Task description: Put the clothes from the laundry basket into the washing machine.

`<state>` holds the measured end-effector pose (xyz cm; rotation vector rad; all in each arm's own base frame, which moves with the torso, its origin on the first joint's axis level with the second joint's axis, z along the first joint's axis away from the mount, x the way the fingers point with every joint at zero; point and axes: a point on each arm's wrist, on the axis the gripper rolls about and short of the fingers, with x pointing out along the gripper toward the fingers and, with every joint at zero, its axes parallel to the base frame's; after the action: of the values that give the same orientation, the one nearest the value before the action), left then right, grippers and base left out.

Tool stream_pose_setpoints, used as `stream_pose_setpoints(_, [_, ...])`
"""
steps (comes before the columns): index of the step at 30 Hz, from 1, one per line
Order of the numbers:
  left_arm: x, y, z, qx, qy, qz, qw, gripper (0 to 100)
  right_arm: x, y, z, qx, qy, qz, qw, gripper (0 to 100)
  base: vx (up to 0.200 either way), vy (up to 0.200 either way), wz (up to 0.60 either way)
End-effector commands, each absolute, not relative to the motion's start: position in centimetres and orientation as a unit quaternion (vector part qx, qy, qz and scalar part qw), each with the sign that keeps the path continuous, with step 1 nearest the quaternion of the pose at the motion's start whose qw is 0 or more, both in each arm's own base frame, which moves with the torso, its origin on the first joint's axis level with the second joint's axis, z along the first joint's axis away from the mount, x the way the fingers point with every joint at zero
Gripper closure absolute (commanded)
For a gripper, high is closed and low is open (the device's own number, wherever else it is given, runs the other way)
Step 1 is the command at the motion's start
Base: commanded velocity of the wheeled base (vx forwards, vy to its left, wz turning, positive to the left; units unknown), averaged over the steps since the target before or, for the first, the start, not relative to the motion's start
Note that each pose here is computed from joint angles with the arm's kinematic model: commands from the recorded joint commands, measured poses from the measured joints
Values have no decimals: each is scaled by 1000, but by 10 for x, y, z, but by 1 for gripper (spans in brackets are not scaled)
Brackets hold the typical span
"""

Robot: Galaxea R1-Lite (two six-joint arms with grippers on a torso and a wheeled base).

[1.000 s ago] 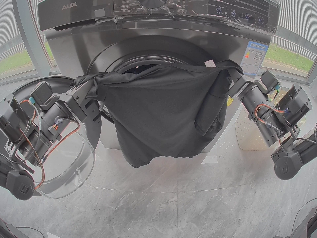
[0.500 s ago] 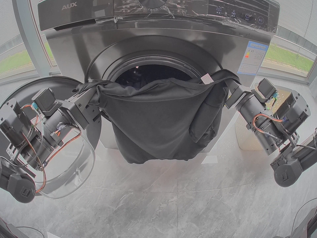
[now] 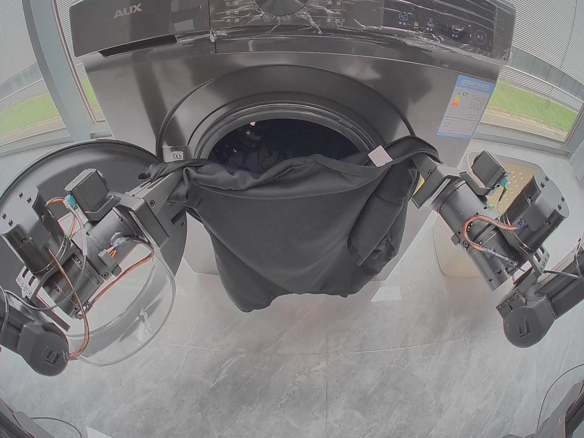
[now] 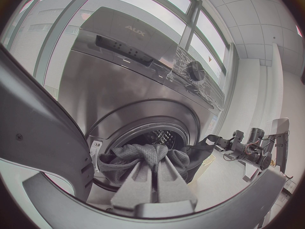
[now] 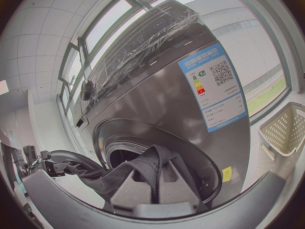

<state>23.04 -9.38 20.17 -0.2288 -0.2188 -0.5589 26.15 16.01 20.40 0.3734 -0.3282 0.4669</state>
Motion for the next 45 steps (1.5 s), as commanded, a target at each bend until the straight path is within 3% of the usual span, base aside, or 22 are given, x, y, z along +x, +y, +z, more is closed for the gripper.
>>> stream_pose_setpoints(1, [234,-96,197,-112,-98,-275,950,100,262,160,202,183,-158,228,943,100,0,0,0])
stream_pose_setpoints(10, [232,-99,197,-112,-97,-283,948,100,262,161,196,180,-147,229,945,100,0,0,0])
stream_pose_setpoints(21, [242,-124,206,-117,-110,-316,935,100,247,164,173,161,-98,242,952,100,0,0,0])
stream_pose_setpoints(22, [244,-126,204,-116,-108,-317,935,100,243,166,167,152,-87,248,953,0,0,0,0])
stream_pose_setpoints(25, [248,-129,201,-115,-105,-319,935,100,232,171,148,135,-45,263,954,0,0,0,0])
stream_pose_setpoints(30, [248,-138,200,-116,-106,-332,930,100,217,188,93,84,60,295,950,0,0,0,0])
stream_pose_setpoints(45, [232,-158,210,-128,-132,-370,910,100,266,241,51,66,52,302,949,0,0,0,0])
